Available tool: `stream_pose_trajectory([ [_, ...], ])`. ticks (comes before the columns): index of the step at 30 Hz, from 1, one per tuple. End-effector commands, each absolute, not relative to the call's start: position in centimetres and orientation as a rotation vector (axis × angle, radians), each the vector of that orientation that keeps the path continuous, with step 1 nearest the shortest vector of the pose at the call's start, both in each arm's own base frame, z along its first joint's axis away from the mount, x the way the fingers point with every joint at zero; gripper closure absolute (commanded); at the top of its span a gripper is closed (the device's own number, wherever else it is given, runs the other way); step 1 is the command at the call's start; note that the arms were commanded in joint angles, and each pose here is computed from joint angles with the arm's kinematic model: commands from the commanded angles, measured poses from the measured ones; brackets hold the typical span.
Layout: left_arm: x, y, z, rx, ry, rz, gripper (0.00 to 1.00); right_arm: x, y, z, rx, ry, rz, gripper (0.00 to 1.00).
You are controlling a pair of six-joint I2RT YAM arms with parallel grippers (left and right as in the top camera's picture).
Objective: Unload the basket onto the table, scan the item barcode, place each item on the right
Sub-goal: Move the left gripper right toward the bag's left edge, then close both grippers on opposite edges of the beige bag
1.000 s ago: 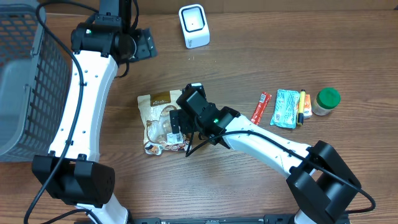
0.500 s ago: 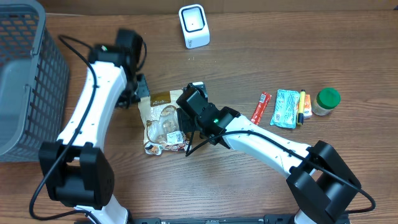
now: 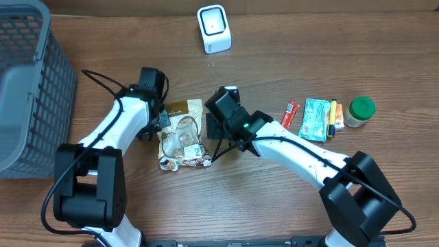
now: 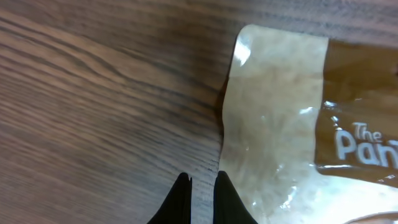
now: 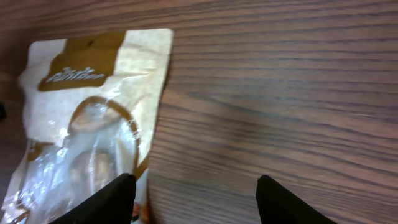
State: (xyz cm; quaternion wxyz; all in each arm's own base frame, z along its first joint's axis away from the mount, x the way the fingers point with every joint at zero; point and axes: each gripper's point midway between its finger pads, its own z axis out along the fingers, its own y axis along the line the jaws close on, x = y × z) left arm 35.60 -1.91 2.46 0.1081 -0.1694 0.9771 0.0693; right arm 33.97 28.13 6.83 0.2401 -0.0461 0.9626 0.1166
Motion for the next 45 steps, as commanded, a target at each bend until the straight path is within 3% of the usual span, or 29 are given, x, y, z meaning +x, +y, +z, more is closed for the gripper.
stream_pose_trajectory([
  [1,35.5,-2.0,2.0,-0.515,2.848,0.2,0.96,34.2,27.5,6.4,-0.09,2.637,0.298,0.33],
  [9,34.4,-2.2,0.1,-0.594,2.838,0.168,0.92,34.2,27.4,6.4,-0.089,2.639,0.296,0.31],
  [19,36.6,-11.1,1.4,-0.284,2.832,-0.533,0.75,34.0,27.3,6.3,-0.058,2.651,0.296,0.27],
  [30,35.0,-15.0,1.3,-0.001,2.853,-0.542,0.67,33.9,27.1,6.2,-0.065,2.658,0.287,0.14],
  [35,34.4,-16.3,1.4,0.102,2.856,-0.544,0.68,33.4,26.6,5.8,-0.07,2.685,0.26,0.13],
  [45,36.9,-15.9,11.1,-0.024,2.771,-0.661,0.52,32.0,25.2,4.9,-0.081,2.759,0.183,0.1],
])
